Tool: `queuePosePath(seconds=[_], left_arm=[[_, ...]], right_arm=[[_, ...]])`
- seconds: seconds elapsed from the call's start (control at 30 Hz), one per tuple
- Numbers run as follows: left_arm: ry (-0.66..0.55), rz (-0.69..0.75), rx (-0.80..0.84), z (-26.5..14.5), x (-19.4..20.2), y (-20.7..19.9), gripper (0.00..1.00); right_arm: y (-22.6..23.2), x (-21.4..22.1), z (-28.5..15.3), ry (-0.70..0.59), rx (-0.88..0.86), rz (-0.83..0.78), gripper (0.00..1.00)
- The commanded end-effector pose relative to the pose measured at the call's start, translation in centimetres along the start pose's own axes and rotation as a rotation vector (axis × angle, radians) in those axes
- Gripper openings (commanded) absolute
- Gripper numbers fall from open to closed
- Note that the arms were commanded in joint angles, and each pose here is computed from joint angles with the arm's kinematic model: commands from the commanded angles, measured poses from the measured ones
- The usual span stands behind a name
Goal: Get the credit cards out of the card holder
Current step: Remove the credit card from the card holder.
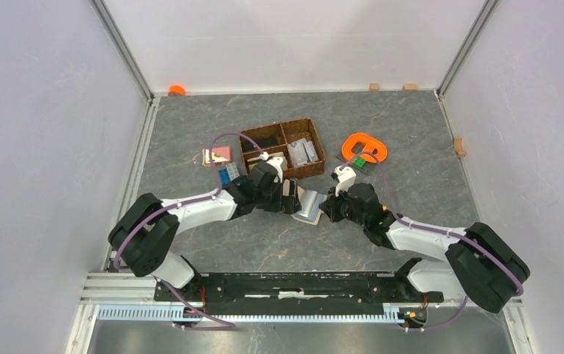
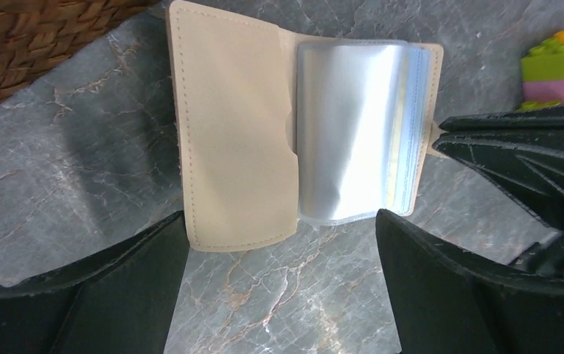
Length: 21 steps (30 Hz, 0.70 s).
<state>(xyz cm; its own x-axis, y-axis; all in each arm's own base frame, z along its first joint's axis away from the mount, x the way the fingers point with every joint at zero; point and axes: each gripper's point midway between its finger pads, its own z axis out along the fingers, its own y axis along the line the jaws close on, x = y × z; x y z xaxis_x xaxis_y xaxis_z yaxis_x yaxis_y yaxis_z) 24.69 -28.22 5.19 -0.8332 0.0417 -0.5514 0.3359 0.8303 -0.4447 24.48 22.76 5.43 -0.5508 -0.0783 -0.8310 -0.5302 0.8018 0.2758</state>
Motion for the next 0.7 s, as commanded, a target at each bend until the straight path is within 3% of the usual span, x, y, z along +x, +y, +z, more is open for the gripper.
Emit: queuePosePath(seconds=[0.0,0.3,0.57,0.67], left_arm=[[-0.051,0.169,-0.082,-0.2,-1.4,-1.3,1.0],[0.025,0.361,-0.337,1.3,0.0,-0.6,1.0],[0.088,0.305,-0.525,1.7,0.2,3.1,0.99],[0.076,0.231,-0.483,1.3,-0.1,3.6,0.88]], right_arm=[[1.5,-2.7,0.2,-0.076,-0.058,-0.019,0.0],[1.5,-2.7,0.2,-0.075,-0.06,-0.02,0.0],[1.3,-2.7,0.1,-0.077,-0.048,-0.021,0.0],[1.3,-2.9,0.0,-0.083,-0.043,-0.021,0.0]])
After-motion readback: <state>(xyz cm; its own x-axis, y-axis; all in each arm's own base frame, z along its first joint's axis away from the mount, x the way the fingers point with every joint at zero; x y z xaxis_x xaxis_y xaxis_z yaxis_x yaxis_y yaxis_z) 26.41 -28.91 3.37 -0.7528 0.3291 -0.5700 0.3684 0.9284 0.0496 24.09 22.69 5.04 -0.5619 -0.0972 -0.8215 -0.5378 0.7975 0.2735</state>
